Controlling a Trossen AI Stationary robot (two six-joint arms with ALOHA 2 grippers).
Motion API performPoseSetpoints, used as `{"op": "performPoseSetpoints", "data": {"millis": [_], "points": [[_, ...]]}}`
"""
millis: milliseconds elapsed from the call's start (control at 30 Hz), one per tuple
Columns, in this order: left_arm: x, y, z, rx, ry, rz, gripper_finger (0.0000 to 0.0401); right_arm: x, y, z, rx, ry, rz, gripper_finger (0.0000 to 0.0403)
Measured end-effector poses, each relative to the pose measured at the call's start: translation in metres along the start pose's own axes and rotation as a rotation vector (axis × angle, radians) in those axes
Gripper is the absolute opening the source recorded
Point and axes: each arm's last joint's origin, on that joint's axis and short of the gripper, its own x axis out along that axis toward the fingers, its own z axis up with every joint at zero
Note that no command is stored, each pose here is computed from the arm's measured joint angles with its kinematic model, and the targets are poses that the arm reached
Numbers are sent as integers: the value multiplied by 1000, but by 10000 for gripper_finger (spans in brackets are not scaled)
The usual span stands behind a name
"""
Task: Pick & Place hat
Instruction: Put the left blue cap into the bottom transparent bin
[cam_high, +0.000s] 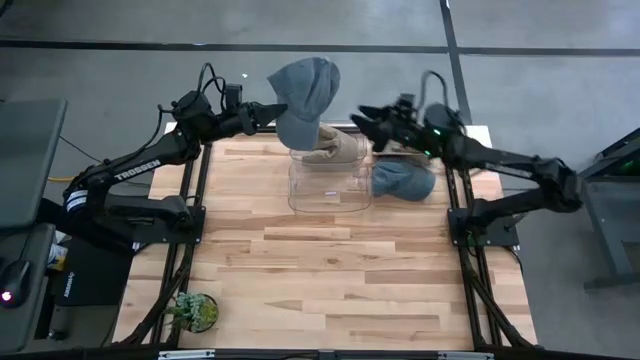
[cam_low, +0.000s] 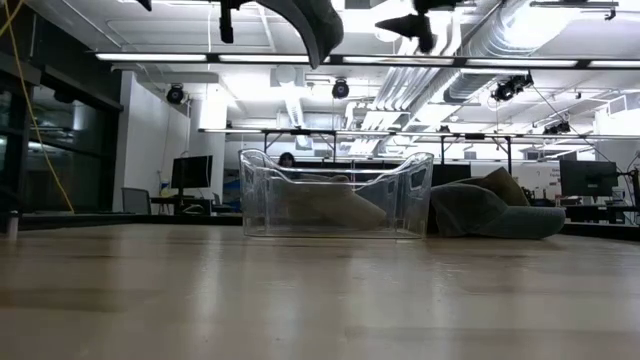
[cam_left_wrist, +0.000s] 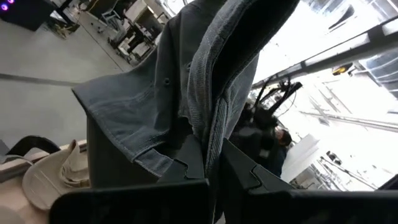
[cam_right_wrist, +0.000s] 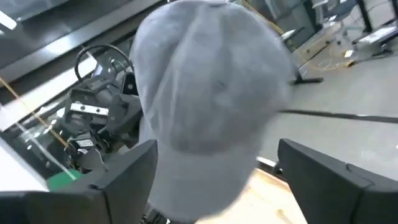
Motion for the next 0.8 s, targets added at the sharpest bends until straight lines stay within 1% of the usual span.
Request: {"op": "performPoseSetpoints", "data": {"millis": [133, 333, 567, 800], "points": [[0, 0, 0, 30, -3, -2, 0, 36, 10, 14, -9, 39, -26, 344], [0, 1, 0, 69, 0, 14, 0, 72, 25, 35, -27, 64, -59, 346], [0, 2, 0, 138, -12, 32, 0, 96, 29, 41, -22, 95, -123, 346], [0, 1, -1, 145, 24, -1, 0, 108, 27, 37, -9, 87, -113, 346]]}}
